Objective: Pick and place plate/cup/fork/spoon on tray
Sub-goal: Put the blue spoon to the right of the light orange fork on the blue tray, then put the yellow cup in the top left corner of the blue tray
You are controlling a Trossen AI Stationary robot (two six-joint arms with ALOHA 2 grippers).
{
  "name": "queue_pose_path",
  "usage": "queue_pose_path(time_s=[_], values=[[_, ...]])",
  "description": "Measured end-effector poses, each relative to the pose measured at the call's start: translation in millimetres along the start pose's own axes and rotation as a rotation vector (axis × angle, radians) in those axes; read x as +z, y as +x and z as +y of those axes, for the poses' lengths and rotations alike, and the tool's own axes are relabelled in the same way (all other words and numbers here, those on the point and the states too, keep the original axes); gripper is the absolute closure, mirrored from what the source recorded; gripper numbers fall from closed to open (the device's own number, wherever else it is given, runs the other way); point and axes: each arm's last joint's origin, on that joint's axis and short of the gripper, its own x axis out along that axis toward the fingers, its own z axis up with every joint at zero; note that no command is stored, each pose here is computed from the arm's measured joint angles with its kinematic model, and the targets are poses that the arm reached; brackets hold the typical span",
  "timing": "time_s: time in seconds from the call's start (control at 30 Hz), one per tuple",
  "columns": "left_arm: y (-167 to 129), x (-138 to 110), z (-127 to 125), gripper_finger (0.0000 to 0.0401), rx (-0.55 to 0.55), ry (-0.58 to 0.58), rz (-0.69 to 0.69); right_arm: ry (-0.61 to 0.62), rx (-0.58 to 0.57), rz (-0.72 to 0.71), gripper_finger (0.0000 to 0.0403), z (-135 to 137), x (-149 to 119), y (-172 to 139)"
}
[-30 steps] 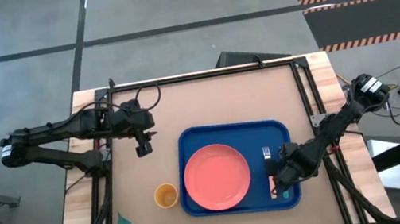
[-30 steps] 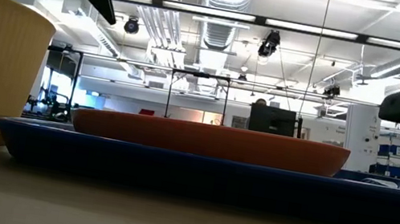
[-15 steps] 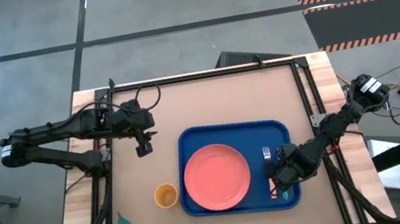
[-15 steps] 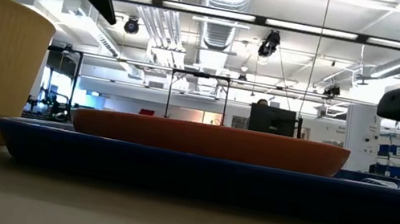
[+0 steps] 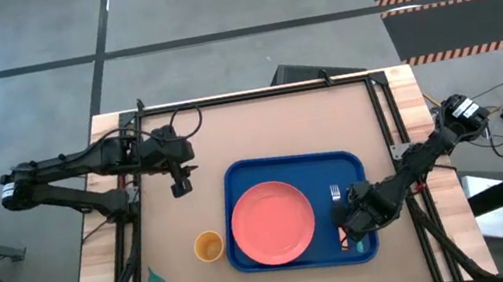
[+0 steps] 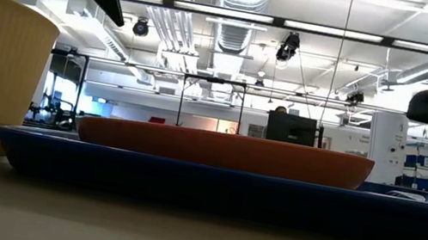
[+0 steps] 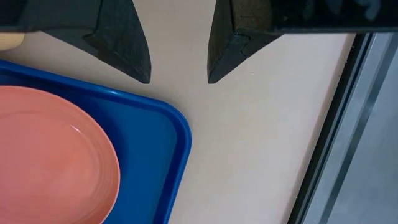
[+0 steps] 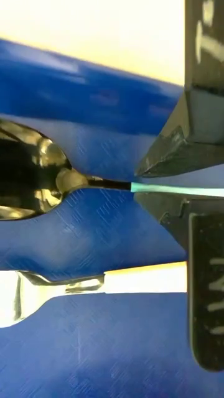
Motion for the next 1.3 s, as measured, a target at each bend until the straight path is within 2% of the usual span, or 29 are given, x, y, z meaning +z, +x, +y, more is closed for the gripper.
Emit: queue_pose_path(time_s=[0.17,0.27,0.33,0.43,0.5,0.6,0.73,0.87,1.03,1.13,1.3], values=[[0.0,0.0,0.0,0.026,0.0,0.0,0.0,-0.009,-0.05,-0.04,0.0336,2.8,-1.4,-17.4],[0.0,-0.3,0.0,0.026,-0.002,0.0,0.003,-0.037,-0.016,-0.094,0.0321,10.0,-3.6,-34.0],[-0.1,-2.1,-1.7,0.026,-0.062,0.003,0.023,-0.058,0.035,-0.155,0.0312,16.4,-4.5,-47.3],[0.4,-7.0,-7.0,0.026,-0.235,-0.019,0.082,-0.082,0.108,-0.257,0.0304,24.1,-4.9,-68.1],[3.0,-9.1,-8.2,0.026,-0.251,-0.065,0.118,-0.106,0.142,-0.327,0.03,27.4,-4.2,-81.3],[8.5,-13.3,-9.5,0.026,-0.266,-0.064,0.167,-0.157,0.17,-0.421,0.0295,30.0,-2.5,-100.0],[16.1,-14.0,-14.7,0.026,-0.371,-0.07,0.21,-0.189,0.129,-0.487,0.0288,27.7,2.0,-118.2],[21.0,-11.5,-22.7,0.026,-0.465,-0.068,0.232,-0.274,0.1,-0.512,0.0283,27.0,4.1,-127.3],[32.5,-1.5,-42.7,0.0272,-0.503,-0.193,0.244,-0.395,0.077,-0.521,0.028,26.9,5.0,-129.9],[42.2,0.1,-58.4,0.0277,-0.532,-0.219,0.3,-0.46,0.062,-0.523,0.028,27.0,4.9,-129.8],[63.1,-3.8,-82.4,0.0279,-0.521,-0.216,0.433,-0.57,0.036,-0.526,0.028,27.4,4.6,-129.7]])
